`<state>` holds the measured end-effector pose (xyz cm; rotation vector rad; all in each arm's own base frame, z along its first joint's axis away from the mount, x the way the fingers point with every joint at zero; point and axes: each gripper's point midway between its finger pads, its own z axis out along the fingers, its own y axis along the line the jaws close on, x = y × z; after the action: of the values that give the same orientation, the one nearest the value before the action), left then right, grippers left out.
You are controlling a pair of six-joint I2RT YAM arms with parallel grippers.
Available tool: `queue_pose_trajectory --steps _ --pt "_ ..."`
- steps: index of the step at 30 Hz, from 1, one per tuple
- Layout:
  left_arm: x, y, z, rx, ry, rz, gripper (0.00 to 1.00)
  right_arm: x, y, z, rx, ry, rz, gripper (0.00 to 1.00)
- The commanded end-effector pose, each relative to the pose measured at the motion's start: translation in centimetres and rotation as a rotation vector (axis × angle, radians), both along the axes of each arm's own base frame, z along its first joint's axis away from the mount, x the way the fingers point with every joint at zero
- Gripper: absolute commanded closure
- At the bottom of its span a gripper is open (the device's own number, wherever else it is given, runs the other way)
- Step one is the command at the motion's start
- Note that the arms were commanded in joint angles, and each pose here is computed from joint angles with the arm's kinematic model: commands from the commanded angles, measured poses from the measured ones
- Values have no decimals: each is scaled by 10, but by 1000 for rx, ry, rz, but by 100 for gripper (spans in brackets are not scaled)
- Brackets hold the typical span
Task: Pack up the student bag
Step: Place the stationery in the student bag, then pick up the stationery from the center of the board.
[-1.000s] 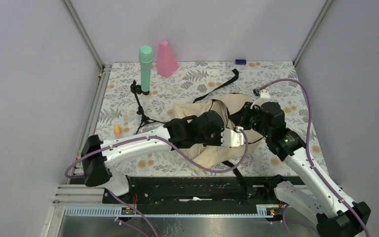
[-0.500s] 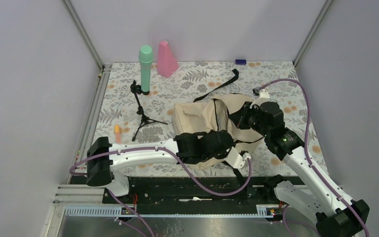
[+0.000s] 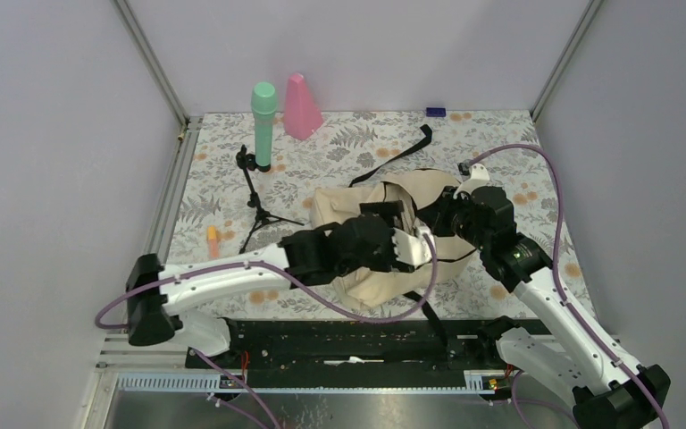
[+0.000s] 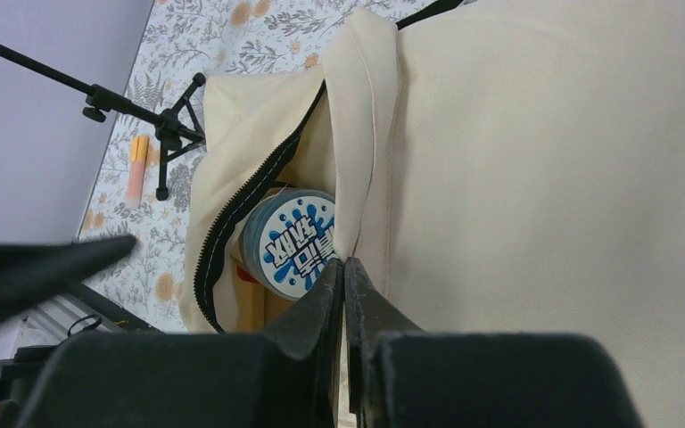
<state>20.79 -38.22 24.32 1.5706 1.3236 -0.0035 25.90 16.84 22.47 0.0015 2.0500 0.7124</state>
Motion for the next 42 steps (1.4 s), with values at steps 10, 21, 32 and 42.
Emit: queue_pose_trajectory --steps 10,21,32,42 --pt "12 66 64 -728 473 261 2 18 1 50 32 -157 -24 100" --pt "49 183 -16 -828 566 742 1 22 1 41 31 -154 -38 100" --pt "68 308 -91 -828 469 1295 1 26 2 36 25 -171 -36 100" --pt "74 389 -108 -883 358 1576 1 25 2 34 28 -193 -29 100"
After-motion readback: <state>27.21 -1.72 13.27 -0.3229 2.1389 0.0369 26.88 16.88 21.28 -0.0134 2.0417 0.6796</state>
